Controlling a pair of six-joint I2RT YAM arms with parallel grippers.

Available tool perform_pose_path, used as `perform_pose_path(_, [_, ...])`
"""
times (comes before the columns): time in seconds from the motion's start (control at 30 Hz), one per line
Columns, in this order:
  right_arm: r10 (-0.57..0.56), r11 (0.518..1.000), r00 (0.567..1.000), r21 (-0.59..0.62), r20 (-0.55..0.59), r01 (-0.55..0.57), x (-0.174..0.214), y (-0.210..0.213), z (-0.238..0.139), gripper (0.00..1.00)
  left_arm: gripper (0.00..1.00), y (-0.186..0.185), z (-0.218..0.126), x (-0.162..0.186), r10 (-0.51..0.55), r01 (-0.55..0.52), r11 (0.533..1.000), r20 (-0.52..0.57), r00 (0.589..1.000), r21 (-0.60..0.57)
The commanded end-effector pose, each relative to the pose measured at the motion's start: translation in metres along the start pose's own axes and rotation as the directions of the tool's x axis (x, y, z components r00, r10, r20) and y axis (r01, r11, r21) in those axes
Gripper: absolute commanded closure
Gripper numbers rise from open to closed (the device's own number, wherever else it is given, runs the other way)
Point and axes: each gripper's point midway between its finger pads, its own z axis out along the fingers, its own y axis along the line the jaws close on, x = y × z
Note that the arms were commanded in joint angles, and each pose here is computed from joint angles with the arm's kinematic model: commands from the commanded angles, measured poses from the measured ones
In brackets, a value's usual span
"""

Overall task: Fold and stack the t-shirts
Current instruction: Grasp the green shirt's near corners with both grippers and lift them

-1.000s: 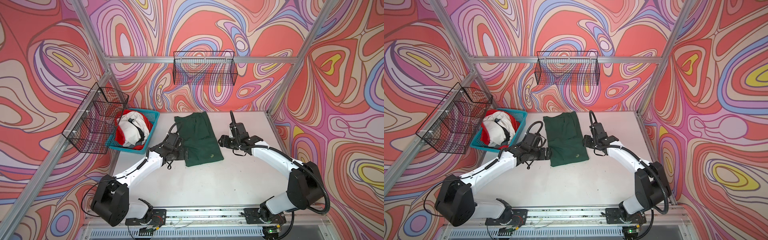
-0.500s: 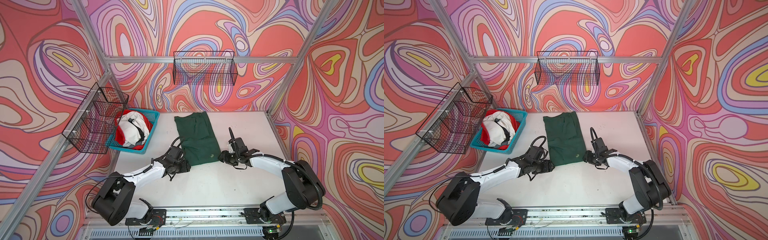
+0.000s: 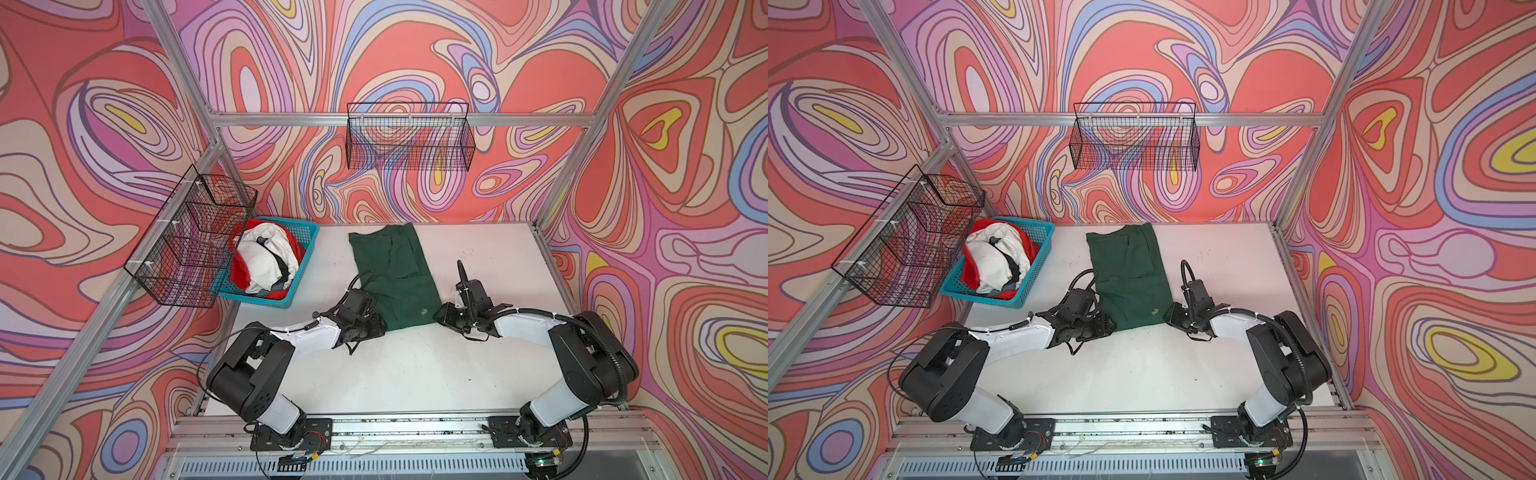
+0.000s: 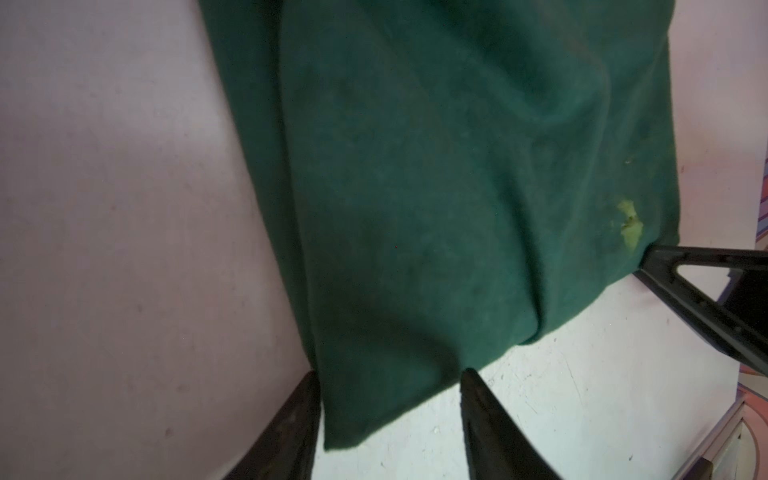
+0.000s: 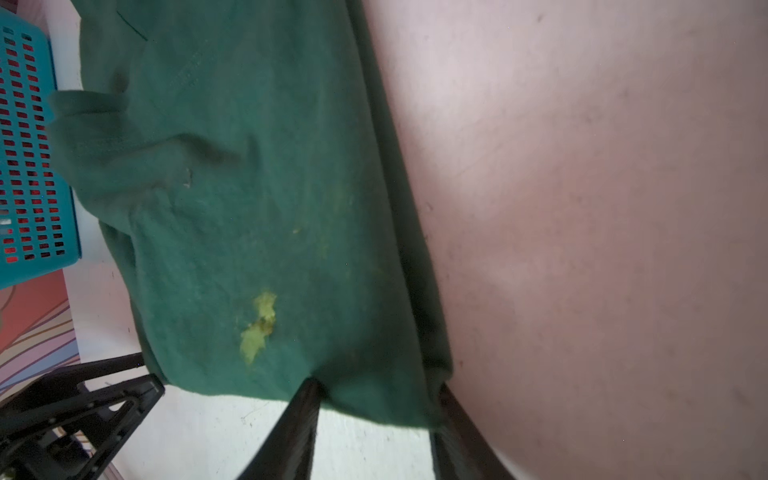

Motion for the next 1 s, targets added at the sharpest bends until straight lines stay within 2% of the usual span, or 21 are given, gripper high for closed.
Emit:
perform_pose_path(0.0, [0.030, 0.999, 1.000, 0.019, -0.003, -0.030, 0.003, -0.010, 0.007, 0.61, 0.66, 0.018, 0.009, 0.015, -0.034, 0.031, 0.998, -0.048, 0.998, -0.062])
perform_pose_path(0.13, [0.022, 0.999, 1.000, 0.027, 0.013, -0.022, -0.002, -0.009, 0.006, 0.76, 0.91, 0.022, 0.010, 0.016, -0.032, 0.028, 0.997, -0.050, 0.998, -0.078])
perform_pose_path(0.2, [0.011, 0.999, 1.000, 0.036, 0.019, -0.012, -0.004, -0.009, 0.005, 0.86, 1.00, 0.022, 0.012, 0.015, -0.026, 0.021, 0.996, -0.054, 0.998, -0.085])
perform_pose_path(0.27, [0.003, 0.999, 1.000, 0.050, 0.022, -0.004, -0.007, -0.009, 0.004, 1.00, 1.00, 0.023, 0.012, 0.016, -0.022, 0.015, 0.995, -0.068, 0.997, -0.100])
perform_pose_path(0.4, [-0.001, 0.998, 0.999, 0.055, 0.043, -0.002, -0.011, -0.007, -0.003, 1.00, 1.00, 0.033, 0.007, 0.020, -0.008, -0.004, 0.989, -0.082, 0.997, -0.147])
perform_pose_path(0.6, [-0.013, 0.997, 0.997, 0.081, 0.072, 0.008, -0.014, -0.008, -0.014, 1.00, 1.00, 0.041, -0.012, 0.019, 0.033, -0.039, 0.983, -0.038, 0.999, -0.181])
perform_pose_path(0.73, [-0.010, 0.999, 0.997, 0.051, 0.081, 0.006, -0.018, 0.001, -0.019, 1.00, 1.00, 0.041, -0.017, 0.017, 0.055, -0.063, 0.979, -0.046, 0.997, -0.196])
perform_pose_path(0.97, [-0.004, 1.000, 0.994, -0.006, 0.105, 0.005, -0.020, 0.015, -0.032, 1.00, 1.00, 0.029, -0.035, 0.019, 0.031, -0.035, 0.989, -0.030, 0.999, -0.140])
